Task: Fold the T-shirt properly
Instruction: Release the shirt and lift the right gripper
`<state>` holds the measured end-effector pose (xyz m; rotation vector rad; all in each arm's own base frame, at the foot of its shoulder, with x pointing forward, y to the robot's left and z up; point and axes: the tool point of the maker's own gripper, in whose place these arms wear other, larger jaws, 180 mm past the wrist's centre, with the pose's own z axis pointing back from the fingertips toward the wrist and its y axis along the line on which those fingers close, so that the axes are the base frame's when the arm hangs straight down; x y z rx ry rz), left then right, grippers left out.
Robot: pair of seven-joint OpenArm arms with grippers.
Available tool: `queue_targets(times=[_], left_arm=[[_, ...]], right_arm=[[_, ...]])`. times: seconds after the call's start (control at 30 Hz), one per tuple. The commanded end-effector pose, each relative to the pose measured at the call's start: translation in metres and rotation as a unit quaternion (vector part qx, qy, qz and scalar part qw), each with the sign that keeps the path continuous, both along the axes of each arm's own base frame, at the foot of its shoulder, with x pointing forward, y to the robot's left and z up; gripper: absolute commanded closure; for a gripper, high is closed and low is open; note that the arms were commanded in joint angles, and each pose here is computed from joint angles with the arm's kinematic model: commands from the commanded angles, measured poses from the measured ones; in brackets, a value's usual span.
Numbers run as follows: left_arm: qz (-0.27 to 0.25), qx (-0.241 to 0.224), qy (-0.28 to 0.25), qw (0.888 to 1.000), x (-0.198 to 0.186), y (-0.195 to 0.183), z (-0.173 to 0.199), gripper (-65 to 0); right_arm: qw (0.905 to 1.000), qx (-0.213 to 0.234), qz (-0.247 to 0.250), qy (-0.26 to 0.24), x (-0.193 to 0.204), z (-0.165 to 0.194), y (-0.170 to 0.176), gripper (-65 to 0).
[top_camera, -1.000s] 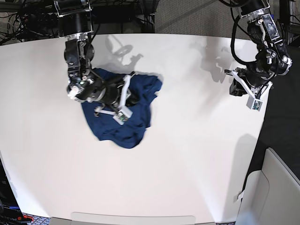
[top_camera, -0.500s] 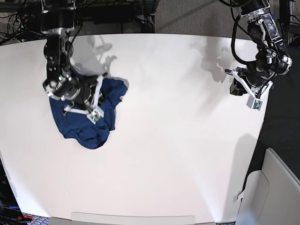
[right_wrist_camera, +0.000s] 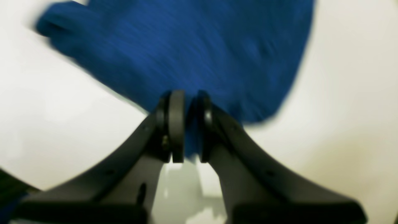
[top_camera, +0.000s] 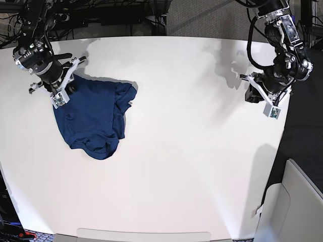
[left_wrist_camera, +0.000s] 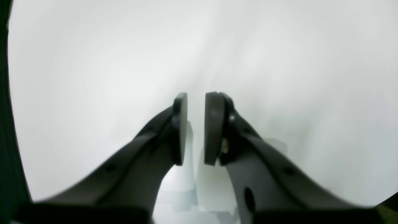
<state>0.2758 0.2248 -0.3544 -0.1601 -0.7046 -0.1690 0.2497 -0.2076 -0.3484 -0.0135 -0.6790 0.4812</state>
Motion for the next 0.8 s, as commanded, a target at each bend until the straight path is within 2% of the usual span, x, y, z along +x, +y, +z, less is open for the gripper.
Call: queue_targets(times=[0.0, 0.07, 0.2, 0.27, 0.43, 0.6, 0.77], left_arm=[[-0.003, 0.002, -0.026, 1.0, 0.01, 0.001, 0.013, -9.5], [-0.003, 0.002, -0.026, 1.0, 0.01, 0.001, 0.013, -9.5], [0.001, 0.002, -0.027, 1.0, 0.009, 0.003, 0.014, -9.5], [0.001, 0.003, -0.027, 1.0, 0.009, 0.004, 0.014, -9.5], [0.002, 0.003, -0.024, 1.0, 0.007, 0.004, 0.012, -9.5], [0.002, 0.003, -0.023, 1.0, 0.007, 0.004, 0.012, -9.5], [0.001, 0.004, -0.024, 1.0, 0.006, 0.004, 0.012, -9.5]], right_arm=[[0.9999, -0.002, 0.0, -0.016, 0.01, 0.007, -0.002, -6.1], [0.9999, -0.005, -0.015, -0.005, 0.015, -0.004, -0.005, -6.1], [0.9981, -0.039, -0.044, 0.017, 0.024, -0.019, -0.022, -6.1], [0.9978, -0.038, -0.051, 0.02, 0.03, -0.022, -0.02, -6.1], [0.9974, -0.043, -0.057, -0.004, 0.053, -0.009, -0.02, -6.1], [0.9975, -0.028, -0.049, -0.043, 0.072, 0.004, -0.014, -6.1], [0.9977, -0.025, -0.049, -0.04, 0.071, 0.001, -0.013, -6.1]])
